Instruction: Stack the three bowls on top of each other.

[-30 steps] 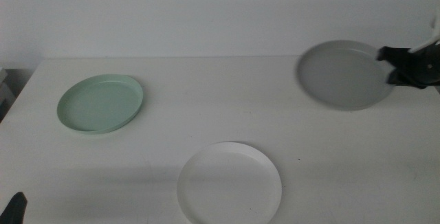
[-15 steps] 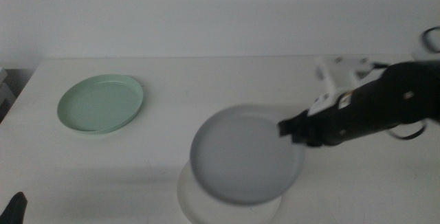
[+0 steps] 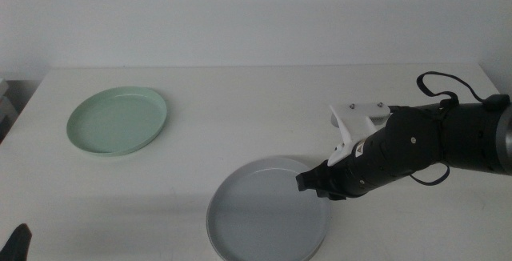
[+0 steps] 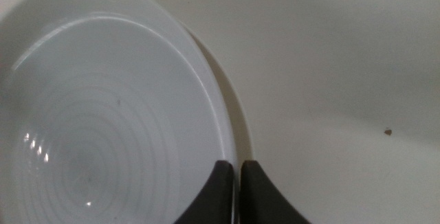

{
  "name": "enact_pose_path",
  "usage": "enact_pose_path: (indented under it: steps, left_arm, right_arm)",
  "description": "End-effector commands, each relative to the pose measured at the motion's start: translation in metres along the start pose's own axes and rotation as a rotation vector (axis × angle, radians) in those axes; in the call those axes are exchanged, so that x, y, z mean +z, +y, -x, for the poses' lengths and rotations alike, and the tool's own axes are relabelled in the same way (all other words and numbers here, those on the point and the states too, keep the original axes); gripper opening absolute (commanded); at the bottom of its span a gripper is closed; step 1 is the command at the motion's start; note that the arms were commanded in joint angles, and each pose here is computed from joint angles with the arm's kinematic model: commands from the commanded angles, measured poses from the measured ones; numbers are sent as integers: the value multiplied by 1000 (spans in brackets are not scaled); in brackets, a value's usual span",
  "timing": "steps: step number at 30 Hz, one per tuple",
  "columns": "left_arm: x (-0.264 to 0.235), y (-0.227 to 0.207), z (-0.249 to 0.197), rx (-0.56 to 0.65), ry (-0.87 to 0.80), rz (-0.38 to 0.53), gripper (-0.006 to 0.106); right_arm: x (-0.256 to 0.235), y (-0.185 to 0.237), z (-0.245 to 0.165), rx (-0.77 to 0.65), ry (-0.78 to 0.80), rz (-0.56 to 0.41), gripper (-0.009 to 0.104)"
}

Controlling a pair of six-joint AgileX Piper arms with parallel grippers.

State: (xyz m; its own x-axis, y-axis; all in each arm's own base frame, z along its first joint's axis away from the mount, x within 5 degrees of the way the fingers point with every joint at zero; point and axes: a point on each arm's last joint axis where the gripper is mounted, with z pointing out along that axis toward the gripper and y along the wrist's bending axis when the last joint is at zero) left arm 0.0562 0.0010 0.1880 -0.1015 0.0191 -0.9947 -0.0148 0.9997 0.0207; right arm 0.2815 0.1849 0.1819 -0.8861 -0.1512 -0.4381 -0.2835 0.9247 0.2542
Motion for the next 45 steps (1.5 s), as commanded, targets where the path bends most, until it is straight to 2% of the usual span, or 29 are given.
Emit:
enact_pose_path:
  steps: [1, 9, 12, 20, 26, 31, 35, 45]
  left_arm:
    - [-2, 0, 9, -15, -92, -5, 80]
    - [-2, 0, 9, -15, -92, -5, 80]
    - [-2, 0, 9, -15, -92, -5, 80]
    - [-2, 0, 9, -15, -92, -5, 80]
    - [-2, 0, 9, -15, -92, -5, 80]
    - [-2, 0, 9, -15, -92, -5, 80]
    - [-2, 0, 9, -15, -92, -5, 80]
    - [-2, 0, 9, -15, -92, -5, 80]
  right_arm:
    - [-17, 7, 13, -14, -97, 29, 7]
    - [-35, 13, 19, -36, -75, 45, 47]
    - [-65, 19, 21, -133, -106, 66, 55]
    - [-173, 27, -1, -408, -260, 118, 54]
    - [-229, 22, -41, -527, -419, 164, 54]
    - [-250, 11, -88, -614, -515, 195, 54]
    - [-261, 4, -114, -624, -581, 213, 54]
    - [-268, 3, -123, -620, -618, 226, 44]
